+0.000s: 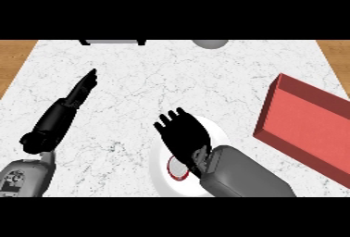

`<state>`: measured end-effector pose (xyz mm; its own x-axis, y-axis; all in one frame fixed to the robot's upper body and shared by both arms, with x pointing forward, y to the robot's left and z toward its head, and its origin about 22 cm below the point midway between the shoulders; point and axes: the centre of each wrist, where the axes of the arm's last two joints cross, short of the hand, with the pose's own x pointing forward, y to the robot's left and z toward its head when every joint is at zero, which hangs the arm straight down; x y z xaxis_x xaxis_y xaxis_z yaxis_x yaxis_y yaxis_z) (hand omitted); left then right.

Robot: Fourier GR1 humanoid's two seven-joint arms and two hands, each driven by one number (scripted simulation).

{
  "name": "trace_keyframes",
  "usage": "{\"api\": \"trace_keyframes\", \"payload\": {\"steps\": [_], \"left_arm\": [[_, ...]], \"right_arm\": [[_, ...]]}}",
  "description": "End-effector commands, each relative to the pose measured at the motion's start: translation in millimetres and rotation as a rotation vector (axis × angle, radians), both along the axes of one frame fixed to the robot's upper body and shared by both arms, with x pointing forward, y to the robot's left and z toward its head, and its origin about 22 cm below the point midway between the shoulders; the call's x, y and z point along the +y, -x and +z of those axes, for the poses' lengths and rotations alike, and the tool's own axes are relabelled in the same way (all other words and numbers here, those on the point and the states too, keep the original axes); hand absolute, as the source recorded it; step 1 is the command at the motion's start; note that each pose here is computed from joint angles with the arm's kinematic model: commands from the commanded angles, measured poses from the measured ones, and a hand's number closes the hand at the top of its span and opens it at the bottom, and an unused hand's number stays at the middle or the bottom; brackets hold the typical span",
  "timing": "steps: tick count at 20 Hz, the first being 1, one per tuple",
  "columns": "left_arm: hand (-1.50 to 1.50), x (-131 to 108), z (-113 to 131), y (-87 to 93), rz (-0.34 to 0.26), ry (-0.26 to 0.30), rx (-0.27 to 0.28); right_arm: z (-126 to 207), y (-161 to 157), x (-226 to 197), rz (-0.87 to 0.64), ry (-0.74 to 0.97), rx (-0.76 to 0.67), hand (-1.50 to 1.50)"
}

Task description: Pick the eggplant from the plate and place it in the cardboard box

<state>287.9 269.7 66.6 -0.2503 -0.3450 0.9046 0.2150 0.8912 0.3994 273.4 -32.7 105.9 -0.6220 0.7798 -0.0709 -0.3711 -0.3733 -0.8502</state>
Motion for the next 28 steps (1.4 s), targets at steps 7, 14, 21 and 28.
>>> {"api": "trace_keyframes", "payload": {"steps": [7,14,21,28], "left_arm": [[0.00,-25,-2,-10.0,-0.005,0.005,-0.005],[0.00,-5,-1,1.5,0.006,0.002,-0.011],[0.00,-8,0,1.9,-0.005,-0.006,0.007],[0.00,16,-3,8.5,-0.007,-0.004,-0.003]], "right_arm": [[-34,-24,-11,-0.007,0.031,-0.003,-1.50],[-65,-11,-19,0.000,0.028,0.043,-1.50],[-61,-28,-7,-0.051,0.089,0.005,-1.50],[-82,-38,-20,-0.050,0.059,0.055,-1.50]]}}
